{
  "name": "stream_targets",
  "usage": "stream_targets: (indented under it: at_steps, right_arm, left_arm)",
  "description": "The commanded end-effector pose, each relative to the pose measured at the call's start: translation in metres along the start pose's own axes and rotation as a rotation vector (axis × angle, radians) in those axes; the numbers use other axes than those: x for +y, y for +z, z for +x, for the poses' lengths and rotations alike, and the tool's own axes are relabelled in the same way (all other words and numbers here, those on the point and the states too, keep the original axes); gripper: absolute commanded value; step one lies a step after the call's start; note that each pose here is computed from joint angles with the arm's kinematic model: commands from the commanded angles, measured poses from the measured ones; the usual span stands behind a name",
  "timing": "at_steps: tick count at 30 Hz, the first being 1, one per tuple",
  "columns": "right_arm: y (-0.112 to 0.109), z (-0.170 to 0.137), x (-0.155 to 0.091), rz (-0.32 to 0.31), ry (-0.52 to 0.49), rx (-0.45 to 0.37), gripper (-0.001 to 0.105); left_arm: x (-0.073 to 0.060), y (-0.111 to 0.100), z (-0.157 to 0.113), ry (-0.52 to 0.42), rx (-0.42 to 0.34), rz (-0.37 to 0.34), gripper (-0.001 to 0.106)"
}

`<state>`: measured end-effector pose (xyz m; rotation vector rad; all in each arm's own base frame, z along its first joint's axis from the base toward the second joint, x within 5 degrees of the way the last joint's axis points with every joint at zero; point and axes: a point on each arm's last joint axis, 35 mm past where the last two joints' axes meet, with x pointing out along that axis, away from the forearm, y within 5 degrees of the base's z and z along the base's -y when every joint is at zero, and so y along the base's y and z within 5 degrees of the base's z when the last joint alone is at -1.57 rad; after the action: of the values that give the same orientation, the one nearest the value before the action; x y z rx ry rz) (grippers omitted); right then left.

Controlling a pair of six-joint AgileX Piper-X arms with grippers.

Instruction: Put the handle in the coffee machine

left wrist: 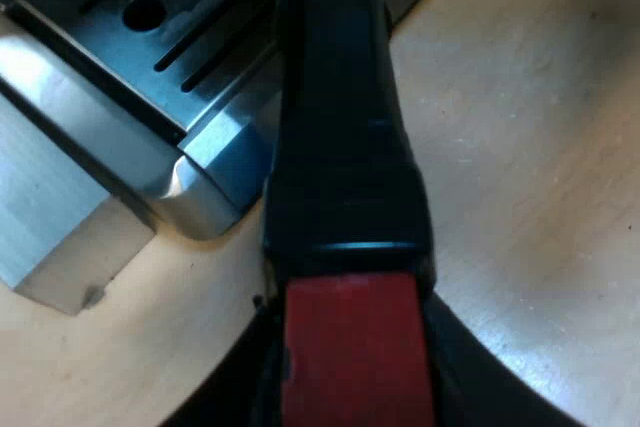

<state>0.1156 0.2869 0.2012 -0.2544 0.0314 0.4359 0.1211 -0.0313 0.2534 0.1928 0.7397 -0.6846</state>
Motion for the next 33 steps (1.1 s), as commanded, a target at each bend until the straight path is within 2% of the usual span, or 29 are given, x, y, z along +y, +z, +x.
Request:
stream_targets:
  at_steps: [1,6,11,13,17,23,28,33]
  right_arm:
    - [0.004,0.000,0.000,0.007,-0.010,-0.012,0.080]
    - [0.004,0.000,0.000,0.007,-0.010,-0.012,0.080]
    - [0.004,0.000,0.000,0.007,-0.010,-0.012,0.080]
    - [0.004,0.000,0.000,0.007,-0.010,-0.012,0.080]
    - [0.004,0.000,0.000,0.007,-0.010,-0.012,0.080]
    - [0.004,0.000,0.000,0.007,-0.010,-0.012,0.080]
    - [0.004,0.000,0.000,0.007,-0.010,-0.012,0.080]
    - [0.004,0.000,0.000,0.007,-0.010,-0.012,0.080]
  left_arm:
    - [-0.001,0.009,-0.005,-0.019,-0.063,0.068,0.000]
    - [0.001,0.008,-0.006,-0.037,-0.082,0.084,0.000]
    - [0.009,0.006,-0.011,-0.049,-0.131,0.069,0.000]
    - [0.013,0.006,-0.011,-0.057,-0.145,0.088,0.000]
    - [0.017,0.005,-0.004,-0.100,-0.130,0.105,0.000]
    - [0.028,0.015,0.008,-0.206,-0.118,0.067,0.000]
    - [0.039,0.027,0.013,-0.215,-0.101,0.095,0.000]
    - [0.051,0.028,0.010,-0.199,-0.103,0.108,0.000]
